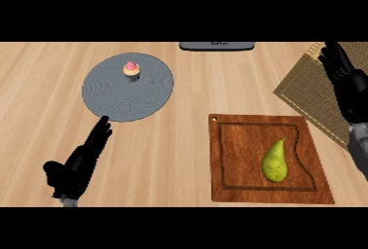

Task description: Pick the pear from the cutting board and place it in the basket

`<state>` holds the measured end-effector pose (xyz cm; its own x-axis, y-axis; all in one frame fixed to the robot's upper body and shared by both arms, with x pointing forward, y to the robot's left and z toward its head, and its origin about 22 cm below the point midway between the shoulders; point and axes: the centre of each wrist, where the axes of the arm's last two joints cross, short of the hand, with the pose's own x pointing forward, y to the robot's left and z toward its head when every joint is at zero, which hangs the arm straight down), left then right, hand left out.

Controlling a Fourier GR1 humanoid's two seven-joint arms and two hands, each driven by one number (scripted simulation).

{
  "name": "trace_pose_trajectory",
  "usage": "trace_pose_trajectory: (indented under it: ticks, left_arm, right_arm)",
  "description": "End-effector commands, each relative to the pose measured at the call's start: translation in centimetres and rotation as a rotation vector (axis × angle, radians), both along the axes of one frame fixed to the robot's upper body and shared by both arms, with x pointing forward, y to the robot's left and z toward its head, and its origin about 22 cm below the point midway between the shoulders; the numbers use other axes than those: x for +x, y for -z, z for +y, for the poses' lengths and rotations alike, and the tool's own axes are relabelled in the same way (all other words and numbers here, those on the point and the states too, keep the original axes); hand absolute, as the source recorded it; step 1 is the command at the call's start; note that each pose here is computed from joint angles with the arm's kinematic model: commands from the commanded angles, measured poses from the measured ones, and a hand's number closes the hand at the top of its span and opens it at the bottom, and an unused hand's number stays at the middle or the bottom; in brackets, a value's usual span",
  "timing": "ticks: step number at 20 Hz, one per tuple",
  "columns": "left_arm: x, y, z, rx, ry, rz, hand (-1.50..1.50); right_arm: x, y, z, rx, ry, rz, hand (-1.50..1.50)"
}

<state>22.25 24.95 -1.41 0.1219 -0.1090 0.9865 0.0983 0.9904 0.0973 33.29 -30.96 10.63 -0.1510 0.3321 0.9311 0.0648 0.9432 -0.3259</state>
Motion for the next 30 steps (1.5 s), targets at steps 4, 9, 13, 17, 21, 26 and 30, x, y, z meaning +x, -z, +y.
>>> trace_pose_trajectory:
  ticks: [4, 9, 13, 17, 21, 26, 30]
  left_arm:
    - [3.9, -5.3, 2.3, 0.129, 0.037, -0.216, 0.0]
    - [4.9, -7.0, 2.4, 0.143, 0.119, -0.248, 0.0]
    - [5.2, -6.7, 3.0, 0.167, 0.12, -0.254, 0.0]
    - [5.2, -7.2, 2.6, 0.151, 0.131, -0.251, 0.0]
    - [5.2, -7.0, 3.0, 0.162, 0.094, -0.249, 0.0]
    - [5.4, -6.8, 2.5, 0.165, 0.1, -0.229, 0.0]
    - [4.9, -6.5, 2.7, 0.169, 0.088, -0.246, 0.0]
  right_arm:
    - [-4.0, 2.2, -3.1, 0.097, 0.074, -0.009, 1.5]
    - [-6.5, 5.2, 6.4, 0.175, -0.192, -0.225, 1.5]
    - [-8.6, 7.4, 12.1, -0.021, -0.001, -0.24, -1.5]
    - [-8.2, 5.8, 11.6, -0.204, 0.161, -0.137, -1.5]
    - [-8.1, 3.7, 8.2, -0.405, 0.33, -0.1, -1.5]
    - [-7.6, -1.0, 5.1, -0.724, 0.382, 0.077, -1.5]
    - [-9.3, -3.4, 5.7, -0.853, 0.24, 0.35, -1.5]
